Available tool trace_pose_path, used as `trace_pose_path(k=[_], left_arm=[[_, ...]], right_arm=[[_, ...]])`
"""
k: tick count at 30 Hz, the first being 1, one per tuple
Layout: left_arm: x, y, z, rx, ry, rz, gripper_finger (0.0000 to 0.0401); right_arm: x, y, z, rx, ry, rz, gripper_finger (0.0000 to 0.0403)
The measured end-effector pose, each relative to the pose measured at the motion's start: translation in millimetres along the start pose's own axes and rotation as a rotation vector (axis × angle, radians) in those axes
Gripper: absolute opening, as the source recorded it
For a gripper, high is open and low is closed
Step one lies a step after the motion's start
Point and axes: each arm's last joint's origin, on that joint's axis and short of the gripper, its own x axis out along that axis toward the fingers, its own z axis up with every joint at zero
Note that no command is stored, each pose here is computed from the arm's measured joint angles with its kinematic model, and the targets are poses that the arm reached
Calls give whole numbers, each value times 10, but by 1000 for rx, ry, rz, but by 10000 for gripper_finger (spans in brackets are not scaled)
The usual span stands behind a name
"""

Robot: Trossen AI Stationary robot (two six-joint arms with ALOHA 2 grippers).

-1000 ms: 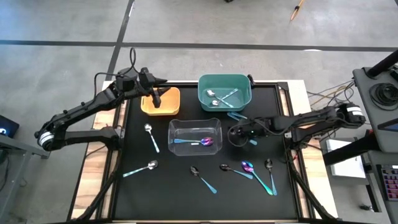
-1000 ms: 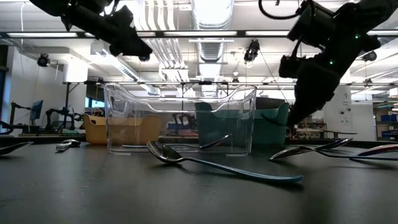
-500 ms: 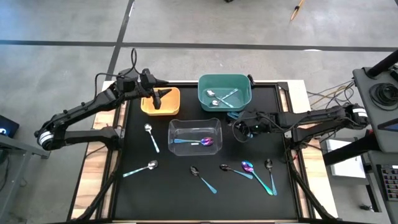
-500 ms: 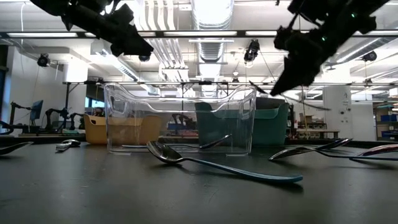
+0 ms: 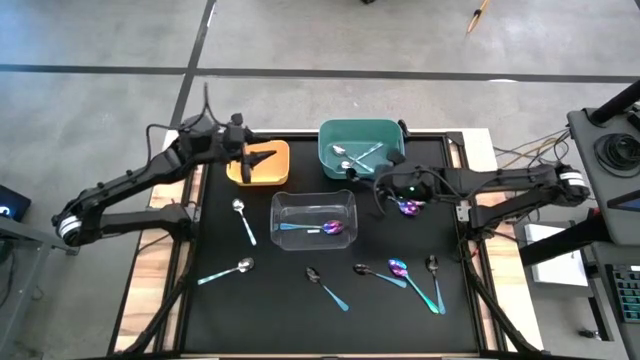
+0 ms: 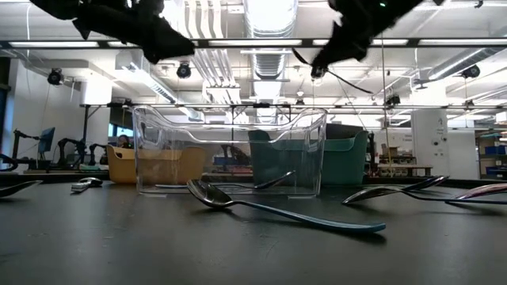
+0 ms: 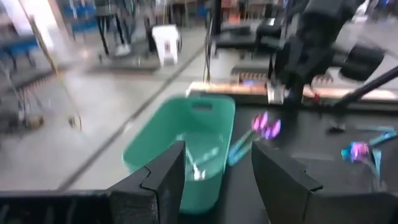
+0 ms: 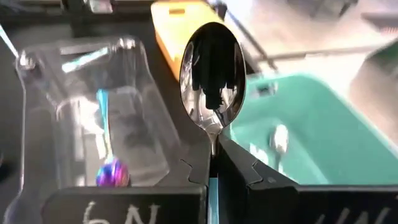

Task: Sort silverware by color (type)
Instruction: Put the blue spoon into the yellow bin

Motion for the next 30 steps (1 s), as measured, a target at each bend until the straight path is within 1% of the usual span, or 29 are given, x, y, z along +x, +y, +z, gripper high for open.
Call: trace_pose_path(k=[6, 10, 17, 20, 25, 30], left_arm=[[-180, -60, 103, 74, -143, 17, 166], [-277, -94, 150, 107, -179, 24, 166], [-426, -173, 53, 134, -219, 32, 166], [-511, -202, 86, 150, -257, 41, 166], [-606, -240, 96, 157, -289, 46, 166], [-665, -266, 87, 170, -309, 51, 166]], right_arm=[[257, 48, 324, -88, -34, -13, 9], [469, 93, 537, -139, -40, -22, 9], [869, 199, 831, -236, -44, -22, 9], [1030, 201, 933, -268, -52, -18, 9], [1279, 121, 1070, -264, -81, 50, 9], [1489, 8, 1130, -249, -92, 102, 9]])
